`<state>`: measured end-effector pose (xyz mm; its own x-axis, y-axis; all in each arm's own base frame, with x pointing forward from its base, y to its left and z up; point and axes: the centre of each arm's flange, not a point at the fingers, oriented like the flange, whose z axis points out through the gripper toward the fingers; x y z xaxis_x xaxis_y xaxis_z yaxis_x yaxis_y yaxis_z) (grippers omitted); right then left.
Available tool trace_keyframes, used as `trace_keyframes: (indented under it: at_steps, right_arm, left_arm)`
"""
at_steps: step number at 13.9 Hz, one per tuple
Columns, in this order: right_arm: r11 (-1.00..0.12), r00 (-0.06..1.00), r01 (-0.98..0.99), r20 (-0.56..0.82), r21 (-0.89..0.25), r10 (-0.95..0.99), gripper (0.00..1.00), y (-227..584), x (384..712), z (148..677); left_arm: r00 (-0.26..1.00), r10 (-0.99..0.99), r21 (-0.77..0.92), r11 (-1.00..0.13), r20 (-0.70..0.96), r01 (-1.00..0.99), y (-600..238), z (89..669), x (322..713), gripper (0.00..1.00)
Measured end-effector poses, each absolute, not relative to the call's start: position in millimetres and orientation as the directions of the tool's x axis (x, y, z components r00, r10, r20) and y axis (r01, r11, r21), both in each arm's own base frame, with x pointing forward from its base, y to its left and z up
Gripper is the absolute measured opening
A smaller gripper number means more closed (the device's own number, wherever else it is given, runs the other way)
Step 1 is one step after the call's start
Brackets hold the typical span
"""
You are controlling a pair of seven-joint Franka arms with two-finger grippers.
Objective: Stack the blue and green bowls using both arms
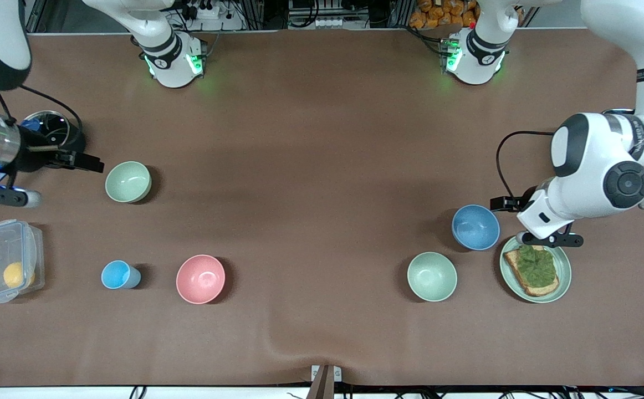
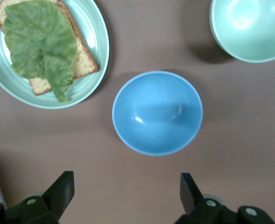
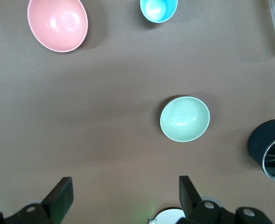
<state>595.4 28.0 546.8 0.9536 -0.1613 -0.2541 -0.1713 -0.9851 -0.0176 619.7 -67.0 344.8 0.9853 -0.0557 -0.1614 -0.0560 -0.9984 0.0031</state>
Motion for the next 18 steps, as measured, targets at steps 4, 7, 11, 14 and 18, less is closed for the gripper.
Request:
trace_keyframes:
  at_steps: [4, 7, 11, 14, 18]
  right_arm:
    - [-0.986, 0.938, -0.169, -0.306, -0.003, -0.160, 1.00, 4.5, 603.8, 514.4]
    - [-0.984, 0.921, -0.176, -0.349, 0.028, -0.174, 1.00, -19.1, 601.3, 479.5]
    - [-0.977, 0.909, -0.196, -0.389, -0.081, -0.150, 1.00, -86.3, 584.0, 429.3]
    - [-0.969, 0.902, -0.223, -0.399, -0.104, -0.165, 1.00, -110.2, 571.7, 409.9]
    - [-0.975, 0.925, -0.197, -0.350, -0.108, -0.148, 1.00, -103.5, 538.6, 363.9]
  left_arm:
    - [0.987, -0.011, 0.000, -1.000, -0.160, -0.011, -39.4, 287.9, 620.3, 1.00]
    - [0.984, -0.002, -0.002, -1.000, -0.179, -0.003, -34.5, 247.6, 621.9, 1.00]
    - [0.985, -0.008, -0.001, -1.000, -0.174, -0.008, -38.3, 203.8, 623.6, 1.00]
    - [0.984, -0.009, -0.001, -1.000, -0.180, -0.009, -38.9, 196.9, 623.3, 0.93]
    - [0.985, -0.009, 0.000, -1.000, -0.174, -0.009, -39.0, 199.1, 625.3, 0.51]
